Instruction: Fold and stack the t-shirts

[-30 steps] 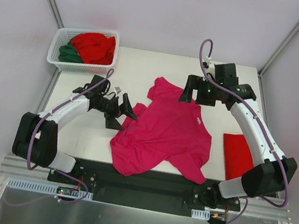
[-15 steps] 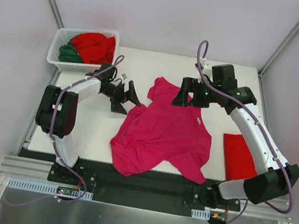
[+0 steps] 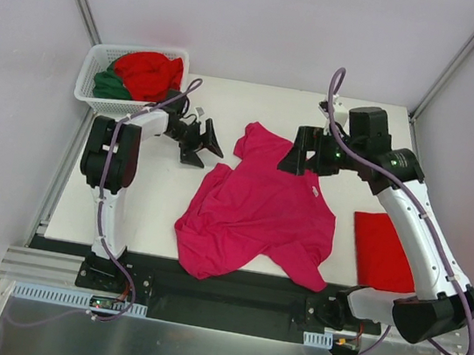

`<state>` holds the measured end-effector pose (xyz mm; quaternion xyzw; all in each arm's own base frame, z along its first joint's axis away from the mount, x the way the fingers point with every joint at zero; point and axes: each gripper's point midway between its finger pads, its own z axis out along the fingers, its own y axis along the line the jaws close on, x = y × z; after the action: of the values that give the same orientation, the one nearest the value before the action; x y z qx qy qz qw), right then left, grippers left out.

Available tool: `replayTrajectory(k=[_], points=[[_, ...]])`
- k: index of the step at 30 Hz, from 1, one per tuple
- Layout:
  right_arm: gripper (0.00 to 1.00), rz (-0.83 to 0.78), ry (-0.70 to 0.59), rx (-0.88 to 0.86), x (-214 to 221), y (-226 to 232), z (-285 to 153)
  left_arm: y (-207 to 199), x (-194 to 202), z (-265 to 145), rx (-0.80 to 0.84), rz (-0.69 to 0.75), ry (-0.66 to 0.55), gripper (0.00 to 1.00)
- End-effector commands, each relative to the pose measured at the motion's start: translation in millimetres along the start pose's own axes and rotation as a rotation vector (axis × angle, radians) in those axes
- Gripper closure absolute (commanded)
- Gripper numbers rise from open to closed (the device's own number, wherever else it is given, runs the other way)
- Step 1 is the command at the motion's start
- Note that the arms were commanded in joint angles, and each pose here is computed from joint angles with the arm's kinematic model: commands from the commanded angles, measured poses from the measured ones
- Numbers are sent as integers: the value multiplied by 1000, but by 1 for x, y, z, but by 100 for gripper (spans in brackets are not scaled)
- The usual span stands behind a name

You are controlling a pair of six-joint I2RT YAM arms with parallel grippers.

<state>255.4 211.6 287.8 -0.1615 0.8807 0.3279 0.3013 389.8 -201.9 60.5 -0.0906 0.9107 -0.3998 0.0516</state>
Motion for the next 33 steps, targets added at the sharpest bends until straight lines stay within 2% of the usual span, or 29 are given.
replayTrajectory(k=[1,14,16,17,18,19,20,23,26,33], points=[[4,-10,0,-21,9,7,-10,5,-1,-3,-17,54,15,16],[4,0,23,-14,17,1,-5,15,55,16,-98,108,127,17],[4,-4,24,-16,17,2,-5,17,58,18,-98,105,139,25],[4,-1,26,-13,17,1,-5,16,58,19,-94,106,142,30],[4,-2,22,-14,16,1,-5,15,57,18,-91,112,139,42],[4,1,27,-14,17,1,-4,15,57,18,-95,116,137,86],[4,2,30,-15,18,1,-4,15,55,16,-100,122,129,100],[4,2,31,-18,19,1,-3,11,47,6,-119,144,90,100],[4,1,31,-21,20,2,-4,1,34,-13,-177,185,1,100],[4,4,44,-22,26,1,-4,-59,-7,-119,-322,384,-416,100]])
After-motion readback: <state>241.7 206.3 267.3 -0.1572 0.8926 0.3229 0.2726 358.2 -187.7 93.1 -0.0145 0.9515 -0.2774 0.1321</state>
